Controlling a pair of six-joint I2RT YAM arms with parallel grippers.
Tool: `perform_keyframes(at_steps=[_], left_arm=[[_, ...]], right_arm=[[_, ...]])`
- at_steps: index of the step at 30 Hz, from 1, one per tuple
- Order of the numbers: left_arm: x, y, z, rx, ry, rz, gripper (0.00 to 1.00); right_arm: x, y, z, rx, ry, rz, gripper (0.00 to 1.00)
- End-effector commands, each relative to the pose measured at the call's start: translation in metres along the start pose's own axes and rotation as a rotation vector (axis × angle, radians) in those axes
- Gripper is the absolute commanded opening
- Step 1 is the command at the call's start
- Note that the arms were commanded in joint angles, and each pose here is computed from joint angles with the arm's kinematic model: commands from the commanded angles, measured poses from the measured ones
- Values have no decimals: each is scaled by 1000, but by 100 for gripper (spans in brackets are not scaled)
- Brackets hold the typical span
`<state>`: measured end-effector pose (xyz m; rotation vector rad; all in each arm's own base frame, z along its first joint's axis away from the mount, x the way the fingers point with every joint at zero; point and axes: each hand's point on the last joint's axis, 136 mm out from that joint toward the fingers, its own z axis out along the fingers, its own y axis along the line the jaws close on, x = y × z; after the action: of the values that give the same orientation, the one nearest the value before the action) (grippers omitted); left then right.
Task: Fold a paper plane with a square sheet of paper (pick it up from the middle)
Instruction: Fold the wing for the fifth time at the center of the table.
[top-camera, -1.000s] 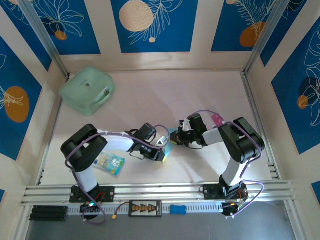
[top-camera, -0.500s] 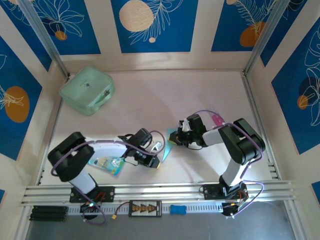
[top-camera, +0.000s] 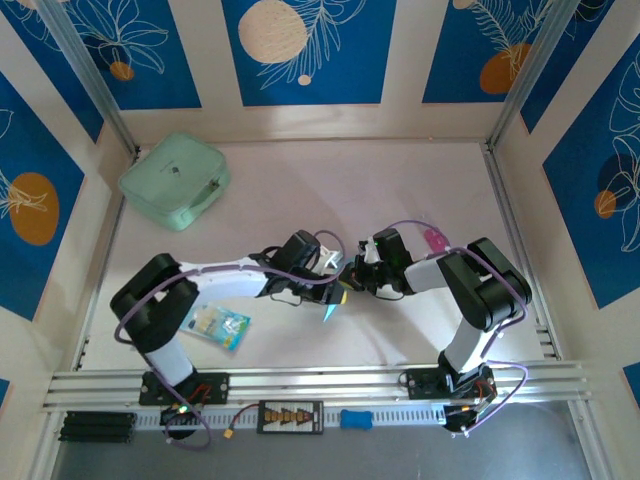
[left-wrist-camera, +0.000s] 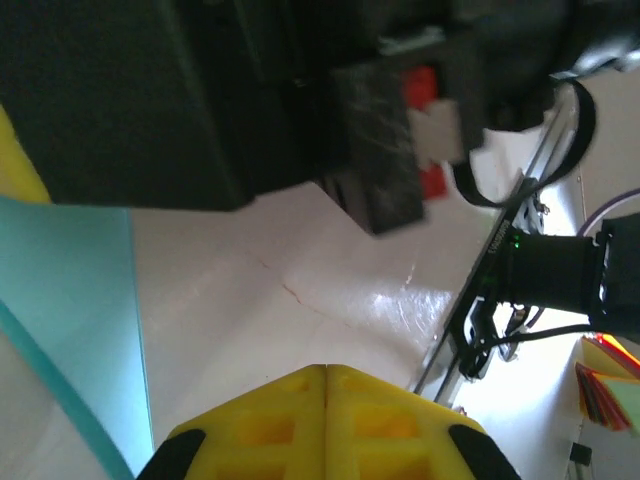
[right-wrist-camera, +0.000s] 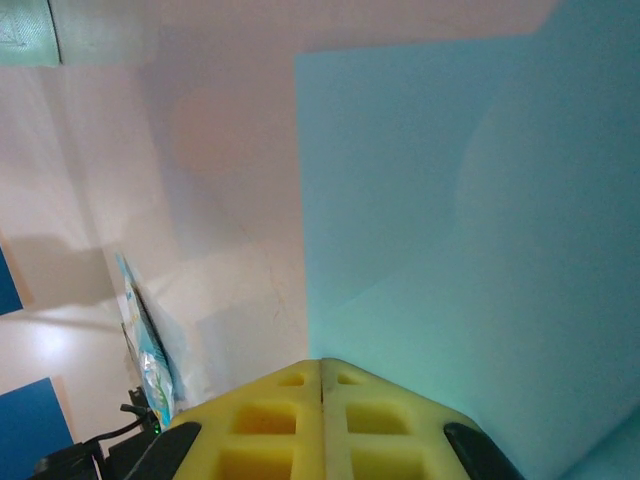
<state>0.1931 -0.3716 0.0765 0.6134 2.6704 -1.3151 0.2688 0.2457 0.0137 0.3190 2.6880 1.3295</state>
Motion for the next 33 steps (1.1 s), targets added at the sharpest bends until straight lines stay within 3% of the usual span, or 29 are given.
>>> perform_keyframes(at_steps=[1,15,21,26,33], left_arm=[[-10,6,7,-3,-19,-21,5],[-16,31,20,-52,-45,-2,6],[16,51,29,-78,74,-61,5],[55,83,20,-211,182,-106,4],[87,80,8,-184,248,-128,5]], right_arm=[[30,-71,-2,253,44,154,7],[33,-72,-5,258,37,152,7],[34,-76,-4,270,38,155,7],[35,-78,-4,278,41,159,7],[36,-79,-4,285,42,161,7]])
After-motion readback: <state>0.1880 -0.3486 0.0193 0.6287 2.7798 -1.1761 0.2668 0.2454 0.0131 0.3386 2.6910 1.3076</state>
